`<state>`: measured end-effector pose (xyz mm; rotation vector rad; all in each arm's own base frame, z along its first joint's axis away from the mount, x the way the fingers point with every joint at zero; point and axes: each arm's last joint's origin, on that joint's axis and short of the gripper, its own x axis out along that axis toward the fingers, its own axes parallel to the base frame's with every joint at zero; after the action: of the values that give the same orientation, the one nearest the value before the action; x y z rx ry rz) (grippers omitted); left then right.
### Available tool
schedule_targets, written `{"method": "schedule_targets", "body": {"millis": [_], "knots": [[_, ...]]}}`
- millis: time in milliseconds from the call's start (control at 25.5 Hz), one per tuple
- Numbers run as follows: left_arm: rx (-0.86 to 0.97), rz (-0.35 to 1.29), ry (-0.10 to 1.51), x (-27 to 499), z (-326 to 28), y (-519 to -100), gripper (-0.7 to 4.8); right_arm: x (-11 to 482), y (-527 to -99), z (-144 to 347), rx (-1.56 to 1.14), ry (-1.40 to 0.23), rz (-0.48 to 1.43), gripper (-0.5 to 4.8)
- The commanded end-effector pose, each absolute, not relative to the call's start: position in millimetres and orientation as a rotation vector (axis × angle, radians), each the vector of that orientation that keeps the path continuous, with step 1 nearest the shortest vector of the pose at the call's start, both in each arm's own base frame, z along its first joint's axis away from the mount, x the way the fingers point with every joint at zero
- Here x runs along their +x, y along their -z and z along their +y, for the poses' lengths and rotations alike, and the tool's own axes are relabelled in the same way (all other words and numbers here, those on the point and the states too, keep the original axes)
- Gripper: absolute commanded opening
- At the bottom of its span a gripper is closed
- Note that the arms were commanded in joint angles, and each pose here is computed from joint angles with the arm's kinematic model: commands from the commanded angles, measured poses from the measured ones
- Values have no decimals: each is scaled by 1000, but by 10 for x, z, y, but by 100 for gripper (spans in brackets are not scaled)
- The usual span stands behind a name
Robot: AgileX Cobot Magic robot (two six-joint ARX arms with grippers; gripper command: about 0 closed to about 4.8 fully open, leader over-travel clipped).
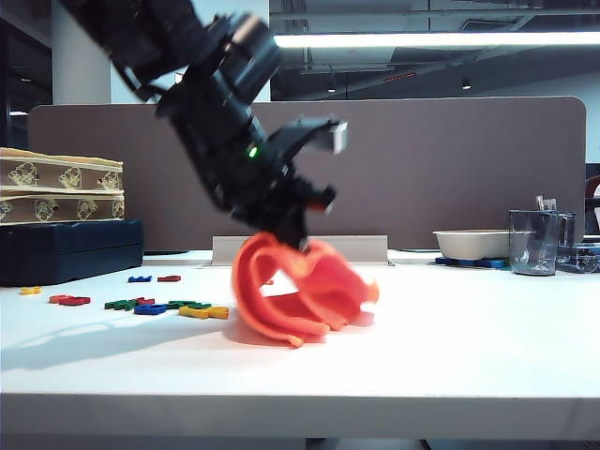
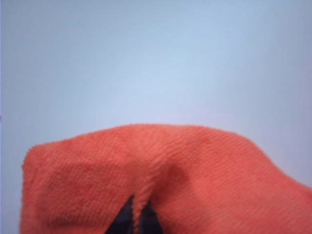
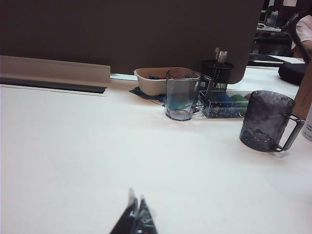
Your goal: Use an orange cloth to wipe the letter magnets on the table away for a distance.
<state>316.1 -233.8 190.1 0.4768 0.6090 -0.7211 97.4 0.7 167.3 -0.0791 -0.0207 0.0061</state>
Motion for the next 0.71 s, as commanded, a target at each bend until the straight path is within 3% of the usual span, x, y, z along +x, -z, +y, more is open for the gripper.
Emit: {"method": "schedule_targets", "body": {"millis": [39, 431, 706], "knots": [[452, 591, 722, 3111, -2269, -1753, -6, 977, -1659, 6, -78, -4, -26, -5], [405, 601, 711, 3001, -2124, -1477, -6, 977, -1659, 6, -78, -4, -26, -5], [372, 662, 595, 3116, -1677, -1305, -6, 977, -1659, 6, -78, -4, -26, -5]]}}
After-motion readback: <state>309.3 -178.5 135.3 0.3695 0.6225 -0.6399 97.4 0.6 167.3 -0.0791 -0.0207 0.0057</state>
